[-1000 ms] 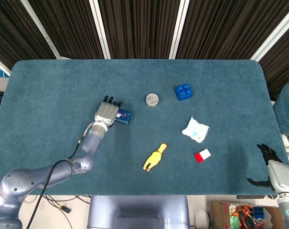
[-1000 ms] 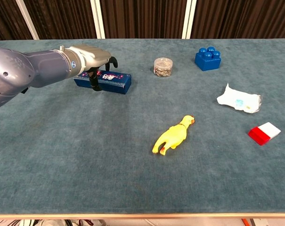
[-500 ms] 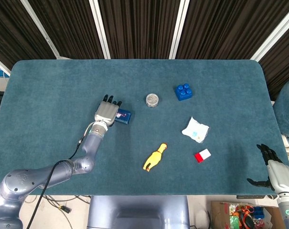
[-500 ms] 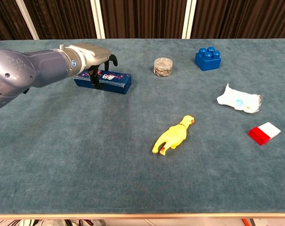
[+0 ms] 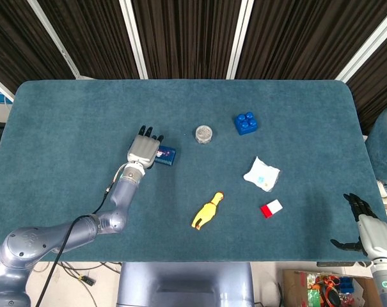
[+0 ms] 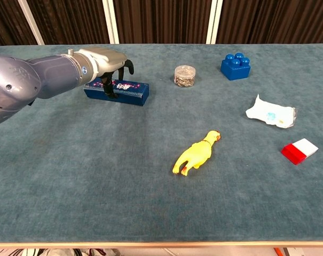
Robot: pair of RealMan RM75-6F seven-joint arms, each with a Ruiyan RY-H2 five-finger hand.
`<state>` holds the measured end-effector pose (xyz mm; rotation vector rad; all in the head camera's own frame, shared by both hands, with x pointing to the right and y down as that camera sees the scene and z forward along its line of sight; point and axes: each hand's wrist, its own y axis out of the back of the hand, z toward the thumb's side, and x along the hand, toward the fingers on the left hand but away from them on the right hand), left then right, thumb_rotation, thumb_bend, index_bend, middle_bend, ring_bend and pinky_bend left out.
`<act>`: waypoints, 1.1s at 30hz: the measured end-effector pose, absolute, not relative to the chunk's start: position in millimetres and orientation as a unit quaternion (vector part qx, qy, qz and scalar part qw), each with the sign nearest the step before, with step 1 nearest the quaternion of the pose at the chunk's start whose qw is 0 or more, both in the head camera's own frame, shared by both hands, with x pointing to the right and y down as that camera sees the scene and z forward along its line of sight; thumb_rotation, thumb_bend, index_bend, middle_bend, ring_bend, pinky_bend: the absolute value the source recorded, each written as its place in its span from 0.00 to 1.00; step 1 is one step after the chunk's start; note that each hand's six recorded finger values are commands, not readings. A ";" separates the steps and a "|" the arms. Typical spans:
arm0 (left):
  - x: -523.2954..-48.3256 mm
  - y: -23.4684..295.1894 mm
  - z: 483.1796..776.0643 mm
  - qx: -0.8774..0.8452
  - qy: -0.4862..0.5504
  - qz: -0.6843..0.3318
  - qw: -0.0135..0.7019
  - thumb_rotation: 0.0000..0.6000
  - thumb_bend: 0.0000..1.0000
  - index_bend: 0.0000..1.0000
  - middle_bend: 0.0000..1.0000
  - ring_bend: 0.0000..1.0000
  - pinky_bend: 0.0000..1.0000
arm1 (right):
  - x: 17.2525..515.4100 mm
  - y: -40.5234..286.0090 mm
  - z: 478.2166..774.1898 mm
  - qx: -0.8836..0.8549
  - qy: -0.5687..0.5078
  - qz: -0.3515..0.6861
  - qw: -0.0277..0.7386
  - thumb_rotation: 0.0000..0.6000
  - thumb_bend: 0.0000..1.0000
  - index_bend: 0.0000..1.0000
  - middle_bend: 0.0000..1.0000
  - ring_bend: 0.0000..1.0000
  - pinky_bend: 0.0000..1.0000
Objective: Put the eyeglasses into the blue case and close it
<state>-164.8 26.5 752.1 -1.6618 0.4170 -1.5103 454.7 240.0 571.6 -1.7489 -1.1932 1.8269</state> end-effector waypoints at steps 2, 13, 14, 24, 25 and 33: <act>-164.6 26.5 752.1 -0.661 0.166 -0.601 0.417 1.00 0.34 0.19 0.37 0.04 0.03 | 454.8 239.9 571.4 -0.616 -0.421 0.644 0.171 1.00 0.11 0.00 0.00 0.04 0.21; -163.7 26.6 751.5 -0.659 0.169 -0.598 0.423 1.00 0.35 0.18 0.37 0.05 0.03 | 455.3 240.2 571.4 -0.615 -0.421 0.645 0.169 1.00 0.11 0.00 0.00 0.04 0.21; -163.8 26.8 751.6 -0.660 0.168 -0.598 0.423 1.00 0.34 0.16 0.35 0.05 0.03 | 455.3 240.2 571.5 -0.615 -0.421 0.646 0.169 1.00 0.12 0.00 0.00 0.04 0.21; -165.9 29.8 749.8 -0.651 0.145 -0.601 0.440 1.00 0.29 0.07 0.05 0.00 0.02 | 455.6 240.3 572.0 -0.614 -0.417 0.648 0.167 1.00 0.12 0.00 0.00 0.04 0.21; -165.0 29.9 748.0 -0.651 0.148 -0.599 0.443 1.00 0.29 0.07 0.05 0.00 0.02 | 455.5 240.2 572.0 -0.614 -0.418 0.648 0.167 1.00 0.11 0.00 0.00 0.04 0.21; -160.3 35.1 726.9 -0.665 0.175 -0.580 0.436 1.00 0.20 0.10 0.07 0.01 0.04 | 455.6 240.1 571.6 -0.613 -0.419 0.648 0.169 1.00 0.12 0.00 0.00 0.04 0.21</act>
